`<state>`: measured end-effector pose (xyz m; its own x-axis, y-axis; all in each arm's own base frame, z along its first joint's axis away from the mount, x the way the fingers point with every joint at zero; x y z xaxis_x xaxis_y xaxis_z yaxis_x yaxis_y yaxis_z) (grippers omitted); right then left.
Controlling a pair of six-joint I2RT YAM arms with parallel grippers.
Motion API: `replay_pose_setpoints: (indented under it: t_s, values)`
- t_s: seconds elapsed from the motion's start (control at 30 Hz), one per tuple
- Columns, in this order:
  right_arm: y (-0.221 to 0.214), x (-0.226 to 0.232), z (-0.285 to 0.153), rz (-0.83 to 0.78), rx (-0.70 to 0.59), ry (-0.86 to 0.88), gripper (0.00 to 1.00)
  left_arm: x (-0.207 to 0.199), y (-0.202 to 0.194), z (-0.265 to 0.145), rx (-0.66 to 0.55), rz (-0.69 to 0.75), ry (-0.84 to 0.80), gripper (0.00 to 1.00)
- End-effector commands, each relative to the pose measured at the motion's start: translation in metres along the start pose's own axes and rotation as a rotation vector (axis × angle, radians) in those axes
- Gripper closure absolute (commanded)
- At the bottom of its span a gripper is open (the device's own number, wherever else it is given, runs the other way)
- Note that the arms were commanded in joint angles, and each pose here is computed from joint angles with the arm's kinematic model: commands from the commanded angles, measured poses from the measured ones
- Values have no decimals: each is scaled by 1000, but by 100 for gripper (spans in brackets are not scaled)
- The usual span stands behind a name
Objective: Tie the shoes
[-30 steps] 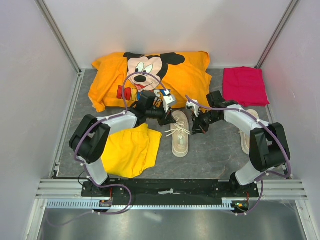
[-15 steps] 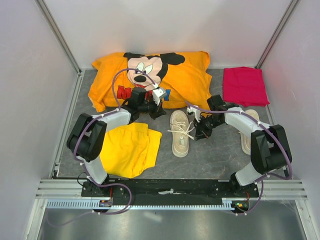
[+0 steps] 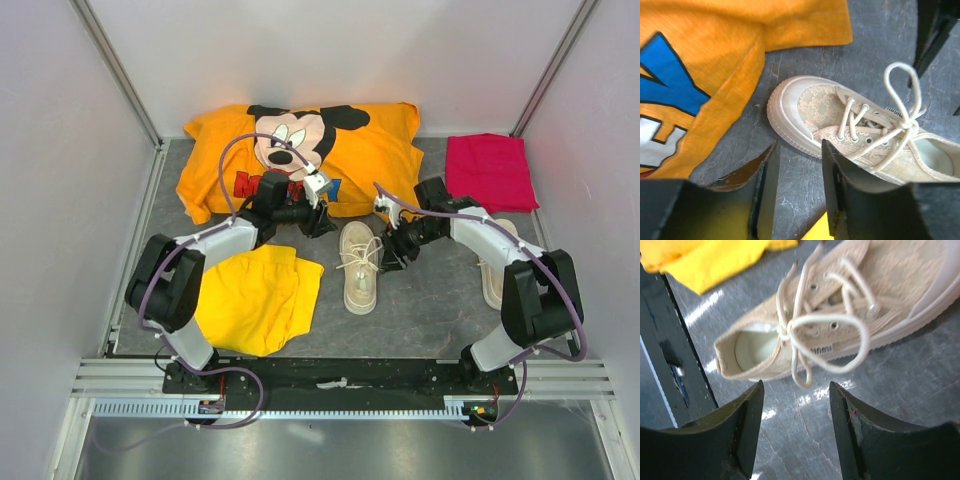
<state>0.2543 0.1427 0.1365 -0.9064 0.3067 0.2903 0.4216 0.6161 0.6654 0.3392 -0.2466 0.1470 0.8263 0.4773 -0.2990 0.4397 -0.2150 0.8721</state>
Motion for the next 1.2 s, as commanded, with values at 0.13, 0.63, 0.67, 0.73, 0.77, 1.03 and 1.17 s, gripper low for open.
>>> replay_pose_setpoints:
  t_s: [0.13, 0.63, 0.67, 0.73, 0.77, 1.03, 1.17]
  values:
    - [79, -18, -40, 23, -257, -189, 23, -1, 55, -50, -14, -101, 65, 25]
    - [41, 5, -33, 169, -189, -134, 75, 13, 80, -146, 39, -252, 255, 17]
    - [38, 7, -31, 171, -183, -129, 75, 12, 76, -146, 42, -254, 264, 17]
    - [30, 8, -23, 176, -165, -120, 74, 11, 63, -147, 53, -272, 278, 17]
    - [27, 7, -17, 176, -150, -110, 74, 8, 63, -149, 40, -266, 279, 17]
    - [45, -11, 16, 140, -172, -94, 73, -3, 30, -152, 78, -325, 281, 17]
    - [51, -9, 42, 133, -139, -56, 72, -2, 23, -155, 88, -332, 309, 16]
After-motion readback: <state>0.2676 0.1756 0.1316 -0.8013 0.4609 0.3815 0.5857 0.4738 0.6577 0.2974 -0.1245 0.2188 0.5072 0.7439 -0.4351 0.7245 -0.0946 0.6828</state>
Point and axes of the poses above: each gripper's point midway between its finger pads, its own z axis out along the fingers, its own x axis along the line the jaws close on, y = z × x, the point moved 6 cm from there along -z, back along the fingers, and after that the axes turned 10 degrees about -z, right-handed, at the moved point
